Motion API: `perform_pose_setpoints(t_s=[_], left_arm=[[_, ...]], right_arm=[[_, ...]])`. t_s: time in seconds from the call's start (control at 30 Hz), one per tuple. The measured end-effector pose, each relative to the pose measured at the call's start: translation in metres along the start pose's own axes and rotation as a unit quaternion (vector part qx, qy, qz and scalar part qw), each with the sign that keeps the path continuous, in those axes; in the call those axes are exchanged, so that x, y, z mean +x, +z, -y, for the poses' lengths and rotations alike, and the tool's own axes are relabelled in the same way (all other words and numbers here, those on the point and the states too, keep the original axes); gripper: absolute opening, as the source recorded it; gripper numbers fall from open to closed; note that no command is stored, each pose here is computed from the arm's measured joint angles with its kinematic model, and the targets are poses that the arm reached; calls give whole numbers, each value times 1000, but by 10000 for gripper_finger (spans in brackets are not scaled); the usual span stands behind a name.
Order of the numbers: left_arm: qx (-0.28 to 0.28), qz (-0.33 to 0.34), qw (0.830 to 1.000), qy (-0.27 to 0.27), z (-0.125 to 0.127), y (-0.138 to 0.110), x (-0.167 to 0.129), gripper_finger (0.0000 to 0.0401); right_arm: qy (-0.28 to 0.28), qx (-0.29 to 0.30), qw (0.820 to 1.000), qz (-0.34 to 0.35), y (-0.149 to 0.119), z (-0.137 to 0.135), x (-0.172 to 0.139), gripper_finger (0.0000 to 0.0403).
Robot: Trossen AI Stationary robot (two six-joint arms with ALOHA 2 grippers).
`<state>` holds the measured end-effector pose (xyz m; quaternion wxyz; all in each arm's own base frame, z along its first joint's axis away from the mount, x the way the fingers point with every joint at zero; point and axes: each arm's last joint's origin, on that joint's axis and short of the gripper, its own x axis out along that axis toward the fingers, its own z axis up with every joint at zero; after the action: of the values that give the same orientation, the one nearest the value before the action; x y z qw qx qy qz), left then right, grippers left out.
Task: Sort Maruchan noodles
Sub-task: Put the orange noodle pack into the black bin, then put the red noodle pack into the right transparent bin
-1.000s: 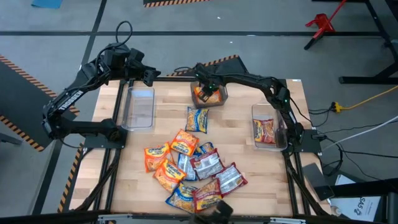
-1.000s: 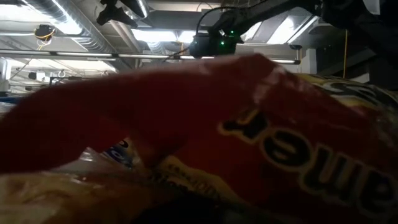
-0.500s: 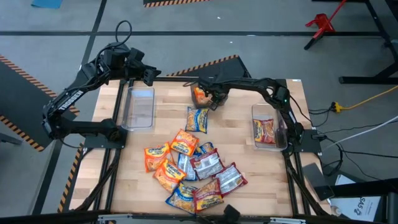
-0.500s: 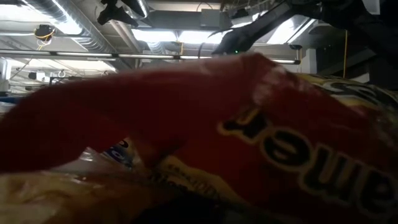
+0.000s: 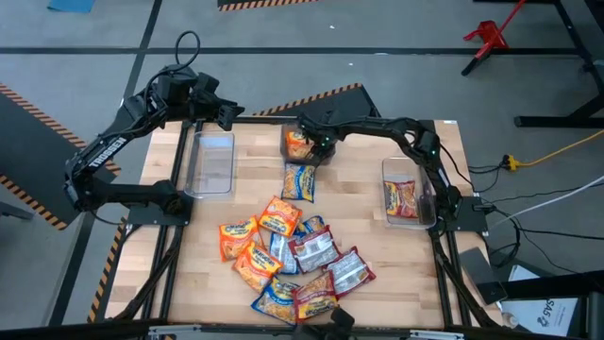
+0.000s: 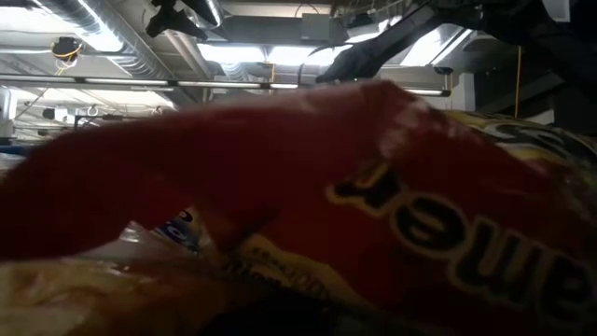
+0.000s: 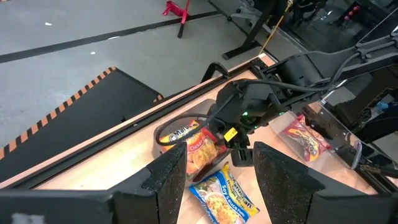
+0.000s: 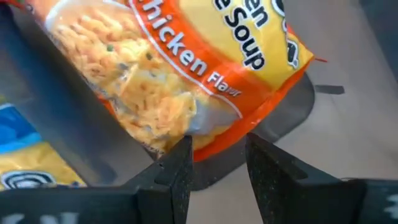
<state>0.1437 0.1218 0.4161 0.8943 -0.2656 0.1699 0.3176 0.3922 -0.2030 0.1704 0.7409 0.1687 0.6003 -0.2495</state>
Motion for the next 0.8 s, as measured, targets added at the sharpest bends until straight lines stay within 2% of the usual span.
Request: perform_pose_setpoints(t_s=[0.17,0.47,0.63,0.8], left_arm=[[1,0,1000,0,0,0,0,179],[1,0,1000,0,0,0,0,179],[1,0,1000,0,0,0,0,179],[5,-8,1000,-19,1,0,0,179]], right_arm=[[-9,20,1000,-11,0,16,1,134],[-4,112,994,-10,3,63,1,134],[60,126,990,8,18,71,-26,134],[127,95,987,10,30,64,-79,134]])
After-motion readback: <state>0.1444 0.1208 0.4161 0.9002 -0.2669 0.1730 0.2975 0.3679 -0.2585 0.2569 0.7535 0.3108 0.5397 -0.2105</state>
